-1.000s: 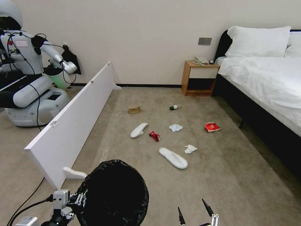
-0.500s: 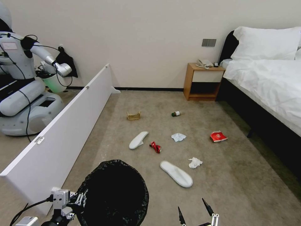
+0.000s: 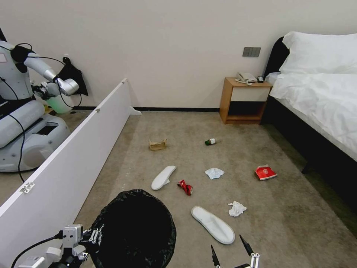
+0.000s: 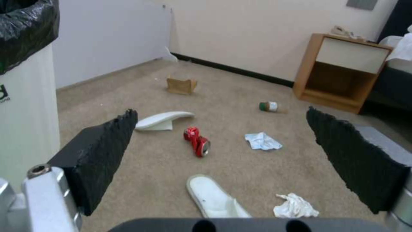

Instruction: Pick up the trash bin, then pick up the garbage from the floor and place it into the trash bin.

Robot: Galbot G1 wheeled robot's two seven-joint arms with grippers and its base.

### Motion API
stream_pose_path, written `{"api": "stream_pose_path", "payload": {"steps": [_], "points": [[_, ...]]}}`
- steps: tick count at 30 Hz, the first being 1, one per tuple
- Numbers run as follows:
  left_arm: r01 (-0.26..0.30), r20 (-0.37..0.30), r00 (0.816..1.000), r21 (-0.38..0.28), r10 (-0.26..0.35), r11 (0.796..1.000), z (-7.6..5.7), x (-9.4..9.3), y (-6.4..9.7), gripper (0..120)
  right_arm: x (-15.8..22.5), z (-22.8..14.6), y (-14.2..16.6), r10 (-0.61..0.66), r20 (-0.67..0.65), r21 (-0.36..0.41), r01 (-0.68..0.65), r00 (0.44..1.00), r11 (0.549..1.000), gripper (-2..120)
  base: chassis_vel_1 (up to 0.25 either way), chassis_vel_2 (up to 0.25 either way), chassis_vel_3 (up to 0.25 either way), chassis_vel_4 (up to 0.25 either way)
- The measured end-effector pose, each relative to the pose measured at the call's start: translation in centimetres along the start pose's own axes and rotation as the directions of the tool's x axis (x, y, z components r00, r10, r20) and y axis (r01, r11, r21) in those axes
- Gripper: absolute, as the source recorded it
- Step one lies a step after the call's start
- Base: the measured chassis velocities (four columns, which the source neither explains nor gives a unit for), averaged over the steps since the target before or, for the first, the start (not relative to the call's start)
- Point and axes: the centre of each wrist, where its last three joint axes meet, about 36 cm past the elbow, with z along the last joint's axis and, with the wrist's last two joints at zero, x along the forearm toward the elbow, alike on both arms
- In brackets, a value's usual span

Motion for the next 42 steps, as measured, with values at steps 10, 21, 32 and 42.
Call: {"api": "stream_pose_path", "payload": {"steps": [10, 21, 32, 42], "points": [[0.001, 0.000, 1.000, 0.001, -0.001, 1.000, 0.05, 0.03, 0.01, 5, 0.05, 0.09, -0.03, -0.004, 0.005, -0.002, 0.004, 1.000, 1.000, 100, -0.036, 0.032, 0.031, -0.025], [0.002, 0.001, 1.000, 0.003, -0.002, 1.000, 0.06, 0.14, -0.04, 5, 0.04, 0.21, -0.06, -0.002, 0.006, -0.001, 0.002, 1.000, 1.000, 100, 0.000, 0.000, 0.000, 0.000], [0.002, 0.002, 1.000, 0.003, -0.002, 1.000, 0.12, 0.19, -0.06, 5, 0.09, 0.28, -0.04, 0.001, 0.007, -0.001, -0.001, 1.000, 1.000, 100, -0.033, 0.031, 0.034, -0.031], [0.002, 0.004, 1.000, 0.002, -0.002, 1.000, 0.10, 0.17, -0.06, 5, 0.03, 0.27, -0.07, 0.000, 0.008, 0.007, 0.000, 1.000, 1.000, 100, -0.105, 0.100, 0.099, -0.110]]}}
